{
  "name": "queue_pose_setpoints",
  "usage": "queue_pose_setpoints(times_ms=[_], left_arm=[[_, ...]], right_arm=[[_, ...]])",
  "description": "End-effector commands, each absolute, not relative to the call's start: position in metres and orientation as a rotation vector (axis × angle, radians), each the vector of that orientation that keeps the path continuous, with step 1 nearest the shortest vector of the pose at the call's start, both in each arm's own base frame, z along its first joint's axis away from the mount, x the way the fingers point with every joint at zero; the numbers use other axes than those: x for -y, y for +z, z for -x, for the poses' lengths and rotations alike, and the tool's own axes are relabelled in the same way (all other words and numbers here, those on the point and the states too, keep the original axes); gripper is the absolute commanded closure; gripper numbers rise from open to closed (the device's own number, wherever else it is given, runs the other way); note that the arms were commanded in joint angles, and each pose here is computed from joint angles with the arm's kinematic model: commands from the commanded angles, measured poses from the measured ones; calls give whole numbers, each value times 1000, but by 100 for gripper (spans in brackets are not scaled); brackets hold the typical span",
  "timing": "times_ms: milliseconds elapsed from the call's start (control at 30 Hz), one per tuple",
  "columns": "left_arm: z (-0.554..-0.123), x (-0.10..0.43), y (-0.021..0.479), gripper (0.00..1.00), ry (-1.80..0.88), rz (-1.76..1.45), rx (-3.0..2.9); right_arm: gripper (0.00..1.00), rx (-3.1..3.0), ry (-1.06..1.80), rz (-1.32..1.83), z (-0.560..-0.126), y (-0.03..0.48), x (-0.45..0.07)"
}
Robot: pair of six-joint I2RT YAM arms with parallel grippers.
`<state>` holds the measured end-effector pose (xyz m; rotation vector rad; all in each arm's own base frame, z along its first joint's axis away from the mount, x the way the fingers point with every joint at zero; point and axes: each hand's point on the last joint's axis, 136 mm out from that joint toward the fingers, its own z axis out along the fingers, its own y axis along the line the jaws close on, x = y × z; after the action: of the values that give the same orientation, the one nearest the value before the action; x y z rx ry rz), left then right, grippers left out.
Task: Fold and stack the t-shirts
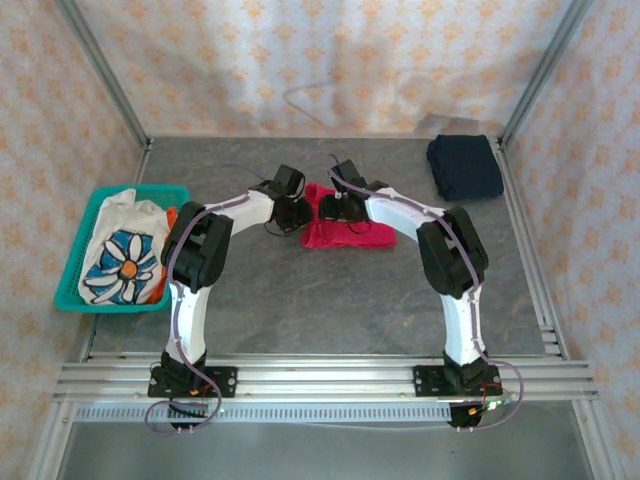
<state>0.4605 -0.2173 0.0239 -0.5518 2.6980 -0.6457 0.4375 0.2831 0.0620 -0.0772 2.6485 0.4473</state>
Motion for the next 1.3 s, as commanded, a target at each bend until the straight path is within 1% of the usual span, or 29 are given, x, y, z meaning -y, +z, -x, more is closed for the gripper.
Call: queue_pose_setpoints(times_ms=[0,33,67,100,333,467,600,900,1033,1167,1267], left_arm=[[-462,225,10,86,-700,590,-2699],[-462,225,7,88,-705,593,-2704],[-461,225,5,93,-704,598,-2710],[-461,225,3,100,-700,596,-2714],[-457,220,-8,100,-660,604,-2738],[-456,220,-13,100,-662,619,-2743],[-456,220,-13,100,-671,626,-2740],[-453,213,-20,100,-674,656,-2743],[-453,208,-21,100,-678,676,-2736],[-453,206,-22,100,-685,686,-2735],[-454,203,-19,100,-691,698,-2722]], right_arm=[[63,-2691,399,45,-438,57,-277],[73,-2693,414,44,-438,58,-279],[86,-2693,435,41,-437,59,-280],[99,-2684,457,37,-437,64,-282],[100,-2519,689,46,-434,116,-299],[100,-2478,803,50,-432,131,-310],[100,-2482,840,43,-435,124,-318],[100,-2412,1044,81,-449,123,-349],[100,-2454,1035,46,-456,100,-346],[100,-2511,1108,-16,-461,75,-342],[100,-2555,1080,-66,-463,54,-331]])
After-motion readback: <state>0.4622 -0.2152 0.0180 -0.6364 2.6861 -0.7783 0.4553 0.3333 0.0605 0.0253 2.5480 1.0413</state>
